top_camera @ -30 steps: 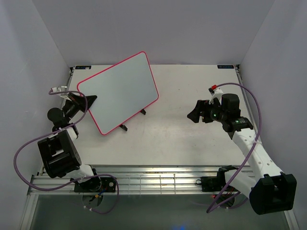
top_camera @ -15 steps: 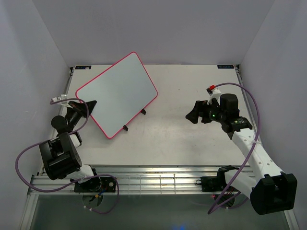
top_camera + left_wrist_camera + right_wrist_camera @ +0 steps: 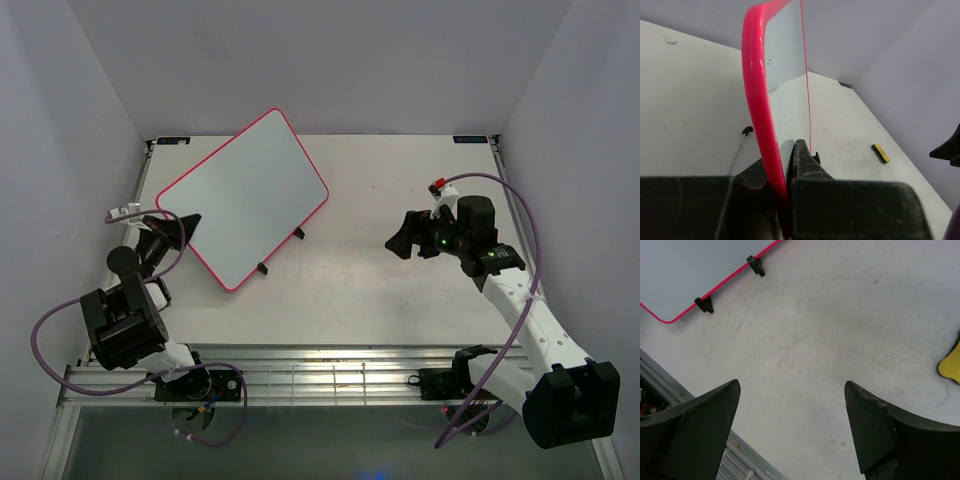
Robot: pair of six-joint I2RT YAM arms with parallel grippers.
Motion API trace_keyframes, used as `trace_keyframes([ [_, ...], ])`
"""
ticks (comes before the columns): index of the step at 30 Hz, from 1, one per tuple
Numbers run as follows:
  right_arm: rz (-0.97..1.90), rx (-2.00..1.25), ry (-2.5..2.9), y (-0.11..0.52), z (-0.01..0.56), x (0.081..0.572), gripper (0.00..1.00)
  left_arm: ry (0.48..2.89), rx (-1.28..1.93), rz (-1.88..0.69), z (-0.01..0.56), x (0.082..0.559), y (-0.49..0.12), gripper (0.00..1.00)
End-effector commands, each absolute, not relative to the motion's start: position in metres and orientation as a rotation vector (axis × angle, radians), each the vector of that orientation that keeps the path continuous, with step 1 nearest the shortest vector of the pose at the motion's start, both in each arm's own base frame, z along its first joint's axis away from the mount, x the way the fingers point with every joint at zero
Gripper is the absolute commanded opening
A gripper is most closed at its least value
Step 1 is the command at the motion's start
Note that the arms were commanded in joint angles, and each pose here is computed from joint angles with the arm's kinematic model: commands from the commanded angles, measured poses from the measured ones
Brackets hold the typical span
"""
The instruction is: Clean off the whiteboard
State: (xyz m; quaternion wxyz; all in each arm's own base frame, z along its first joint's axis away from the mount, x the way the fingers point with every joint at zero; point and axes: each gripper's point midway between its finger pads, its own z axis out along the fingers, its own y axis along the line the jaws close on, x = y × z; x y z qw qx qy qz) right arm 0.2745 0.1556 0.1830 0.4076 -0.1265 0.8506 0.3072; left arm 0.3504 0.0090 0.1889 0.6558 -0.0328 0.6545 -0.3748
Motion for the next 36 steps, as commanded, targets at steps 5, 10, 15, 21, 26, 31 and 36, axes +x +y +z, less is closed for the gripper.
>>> trace_keyframes([
  [5, 0.806, -0.368, 2.084, 0.163, 0.191, 0.274, 0.90, 1.259, 0.328, -0.304, 0.217, 0.347, 0.050, 0.00],
  [10, 0.826, -0.379, 2.059, 0.166, 0.197, 0.271, 0.90, 1.276, 0.259, -0.261, 0.211, 0.338, 0.065, 0.00],
  [15, 0.845, -0.391, 2.038, 0.168, 0.202, 0.268, 0.90, 1.287, 0.208, -0.221, 0.207, 0.328, 0.077, 0.00],
  [21, 0.854, -0.398, 2.021, 0.169, 0.206, 0.267, 0.90, 1.285, 0.197, -0.205, 0.211, 0.326, 0.084, 0.06],
  [26, 0.859, -0.399, 2.019, 0.170, 0.206, 0.267, 0.90, 1.311, 0.188, -0.233, 0.202, 0.325, 0.082, 0.27],
  [31, 0.859, -0.400, 2.017, 0.170, 0.206, 0.267, 0.90, 1.305, 0.154, -0.222, 0.201, 0.327, 0.083, 0.50],
  [36, 0.856, -0.395, 2.022, 0.169, 0.205, 0.268, 0.90, 1.282, 0.084, -0.218, 0.209, 0.329, 0.091, 0.61],
])
